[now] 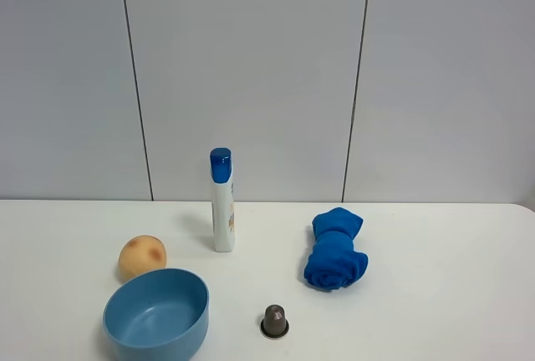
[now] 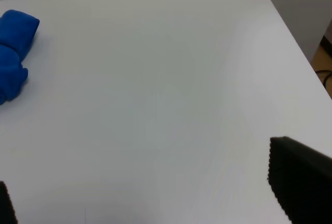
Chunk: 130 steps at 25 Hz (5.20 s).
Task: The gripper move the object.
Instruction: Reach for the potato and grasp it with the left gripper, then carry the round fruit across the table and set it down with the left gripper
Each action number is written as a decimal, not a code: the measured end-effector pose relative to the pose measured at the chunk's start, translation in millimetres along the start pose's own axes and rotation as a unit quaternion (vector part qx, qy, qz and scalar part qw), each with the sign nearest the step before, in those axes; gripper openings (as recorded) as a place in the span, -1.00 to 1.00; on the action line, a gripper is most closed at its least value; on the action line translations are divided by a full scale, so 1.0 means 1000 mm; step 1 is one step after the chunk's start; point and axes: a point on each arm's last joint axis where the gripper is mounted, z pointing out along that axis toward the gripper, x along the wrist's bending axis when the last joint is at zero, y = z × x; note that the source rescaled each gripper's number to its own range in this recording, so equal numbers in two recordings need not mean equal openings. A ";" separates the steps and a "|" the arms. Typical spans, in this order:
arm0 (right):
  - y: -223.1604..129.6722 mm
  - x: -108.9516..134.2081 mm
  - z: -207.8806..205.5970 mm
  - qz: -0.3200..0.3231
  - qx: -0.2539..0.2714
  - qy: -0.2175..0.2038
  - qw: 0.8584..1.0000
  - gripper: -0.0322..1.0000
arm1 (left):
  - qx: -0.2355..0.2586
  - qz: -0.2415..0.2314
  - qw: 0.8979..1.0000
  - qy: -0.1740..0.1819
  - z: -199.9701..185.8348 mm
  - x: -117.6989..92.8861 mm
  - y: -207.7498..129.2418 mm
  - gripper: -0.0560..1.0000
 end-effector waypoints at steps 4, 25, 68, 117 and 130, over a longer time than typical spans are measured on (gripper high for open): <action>0.000 0.000 0.000 0.000 0.000 0.000 1.000 1.00 | 0.000 0.000 1.000 0.000 0.000 0.000 0.000 1.00; 0.000 0.000 0.000 0.000 0.000 0.000 1.000 1.00 | -0.007 -0.003 1.000 -0.005 -0.001 -0.001 0.013 1.00; 0.000 0.000 0.000 0.000 0.000 0.000 1.000 1.00 | 0.281 0.089 0.942 -0.164 0.339 -0.080 0.086 1.00; 0.000 0.000 0.000 0.000 0.000 0.000 1.000 1.00 | 0.305 0.134 0.930 -0.157 0.405 -0.120 0.001 0.59; 0.000 0.000 0.000 0.000 0.000 0.000 1.000 1.00 | 0.263 0.141 0.939 -0.173 0.391 -0.125 0.046 -0.83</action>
